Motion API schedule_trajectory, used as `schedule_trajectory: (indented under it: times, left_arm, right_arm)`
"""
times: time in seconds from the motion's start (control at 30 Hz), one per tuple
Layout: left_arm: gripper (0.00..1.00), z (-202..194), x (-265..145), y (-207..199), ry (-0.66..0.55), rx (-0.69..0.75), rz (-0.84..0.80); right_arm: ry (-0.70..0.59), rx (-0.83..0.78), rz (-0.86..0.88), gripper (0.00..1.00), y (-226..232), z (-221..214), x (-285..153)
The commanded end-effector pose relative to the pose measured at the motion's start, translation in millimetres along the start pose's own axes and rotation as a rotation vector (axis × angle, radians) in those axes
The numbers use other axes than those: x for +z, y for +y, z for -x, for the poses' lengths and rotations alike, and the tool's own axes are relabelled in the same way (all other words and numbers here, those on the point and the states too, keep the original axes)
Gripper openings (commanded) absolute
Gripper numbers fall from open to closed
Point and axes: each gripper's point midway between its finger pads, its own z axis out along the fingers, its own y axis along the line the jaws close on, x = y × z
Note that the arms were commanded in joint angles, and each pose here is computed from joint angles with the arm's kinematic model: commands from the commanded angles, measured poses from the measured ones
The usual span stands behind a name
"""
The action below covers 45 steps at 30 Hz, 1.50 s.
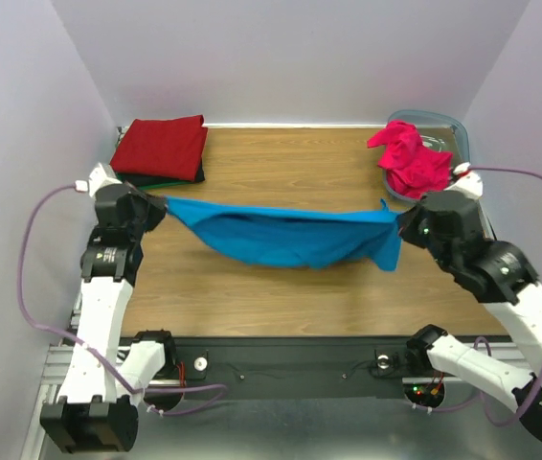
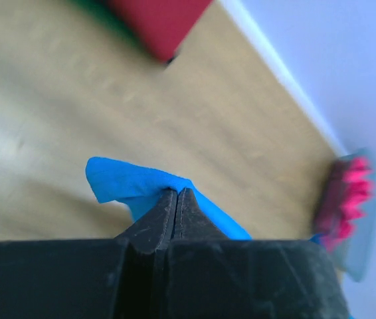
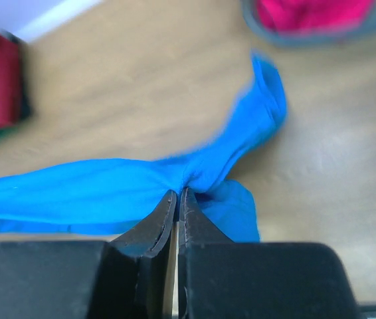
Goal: Fold and stack the t-shirts
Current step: Flatten the tshirt out
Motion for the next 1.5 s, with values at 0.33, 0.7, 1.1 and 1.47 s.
schedule_trajectory:
  times: [0.33, 0.7, 1.1, 1.47]
  left_arm:
    - [0.00, 96, -155, -88, -0.350, 0.009, -0.348]
    - [0.00, -40, 35, 41, 0.056, 0.020, 0.056]
    - [0.00, -67, 71, 66, 0.143, 0.042, 0.134]
    - [0.00, -60, 67, 68, 0.116, 0.051, 0.151]
  right_arm:
    - [-0.185, 0.087, 0.399, 0.00, 21, 63, -106]
    - [0.107, -0.080, -0.227, 0.10, -31, -77, 73]
    - [0.374, -0.555, -0.014, 1.00, 22, -131, 136]
    - [0.468, -0.860, -0.094, 1.00, -16, -170, 160]
